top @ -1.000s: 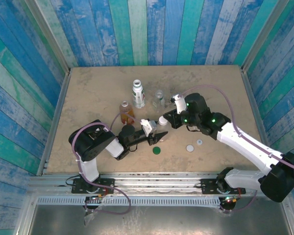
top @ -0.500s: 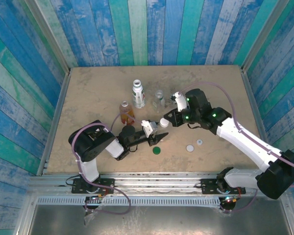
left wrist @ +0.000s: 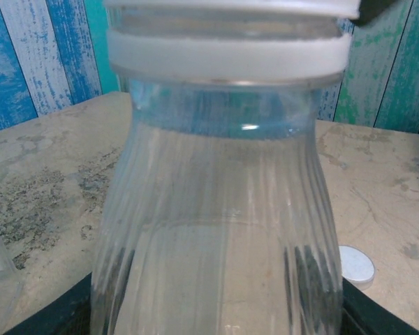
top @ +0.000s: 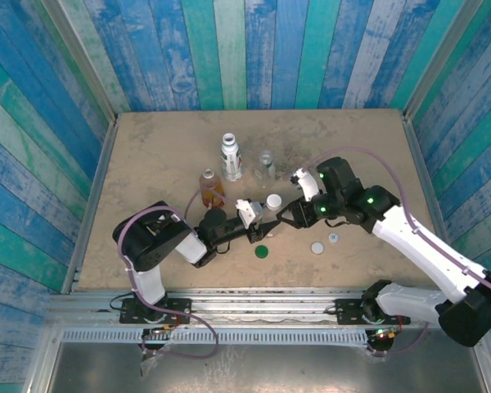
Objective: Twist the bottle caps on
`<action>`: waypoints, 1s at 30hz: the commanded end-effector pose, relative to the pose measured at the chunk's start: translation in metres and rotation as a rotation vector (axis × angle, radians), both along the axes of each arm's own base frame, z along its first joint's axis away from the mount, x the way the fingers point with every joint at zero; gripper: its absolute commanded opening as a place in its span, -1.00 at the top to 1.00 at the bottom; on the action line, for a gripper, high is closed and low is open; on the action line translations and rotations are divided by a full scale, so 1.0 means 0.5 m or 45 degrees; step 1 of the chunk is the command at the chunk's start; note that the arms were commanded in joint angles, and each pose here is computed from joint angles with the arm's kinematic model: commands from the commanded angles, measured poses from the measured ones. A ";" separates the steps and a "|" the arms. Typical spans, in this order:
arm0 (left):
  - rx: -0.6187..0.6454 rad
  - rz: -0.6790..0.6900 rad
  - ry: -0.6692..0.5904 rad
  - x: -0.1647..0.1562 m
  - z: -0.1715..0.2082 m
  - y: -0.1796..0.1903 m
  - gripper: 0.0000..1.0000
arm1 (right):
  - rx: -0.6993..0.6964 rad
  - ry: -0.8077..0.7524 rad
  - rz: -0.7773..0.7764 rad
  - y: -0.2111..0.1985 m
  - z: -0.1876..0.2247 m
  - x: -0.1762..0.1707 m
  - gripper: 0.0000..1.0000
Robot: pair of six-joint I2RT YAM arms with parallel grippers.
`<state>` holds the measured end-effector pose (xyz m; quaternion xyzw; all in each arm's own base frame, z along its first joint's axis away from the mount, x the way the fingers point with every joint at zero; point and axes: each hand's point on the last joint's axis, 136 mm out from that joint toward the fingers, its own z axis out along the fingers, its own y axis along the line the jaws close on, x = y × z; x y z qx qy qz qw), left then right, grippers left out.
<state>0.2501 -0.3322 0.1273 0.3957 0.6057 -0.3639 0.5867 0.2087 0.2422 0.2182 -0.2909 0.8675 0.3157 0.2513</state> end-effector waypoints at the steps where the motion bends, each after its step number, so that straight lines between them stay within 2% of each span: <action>1: 0.137 0.051 -0.037 0.010 -0.022 0.014 -0.17 | -0.178 -0.289 0.160 -0.040 0.028 -0.003 -0.59; 7: 0.248 0.069 -0.175 0.017 -0.005 0.021 -0.18 | -0.450 -0.726 0.468 -0.055 0.037 -0.022 -0.65; 10: 0.314 0.042 -0.222 0.013 0.001 0.021 -0.18 | -0.548 -0.843 0.648 -0.047 0.034 -0.032 -0.65; 13: 0.357 0.010 -0.263 0.004 0.006 0.022 -0.18 | -0.620 -0.871 0.816 -0.037 0.027 -0.038 -0.63; 15: 0.374 -0.016 -0.277 -0.002 0.006 0.021 -0.18 | -0.653 -0.886 0.858 -0.027 0.026 -0.026 -0.54; 22: 0.363 -0.064 -0.305 -0.015 0.015 0.017 -0.18 | -0.676 -0.883 0.959 0.019 0.018 0.008 -0.40; 30: 0.376 -0.056 -0.312 -0.016 0.010 0.022 -0.17 | -0.730 -0.789 1.030 0.038 -0.026 0.028 -0.08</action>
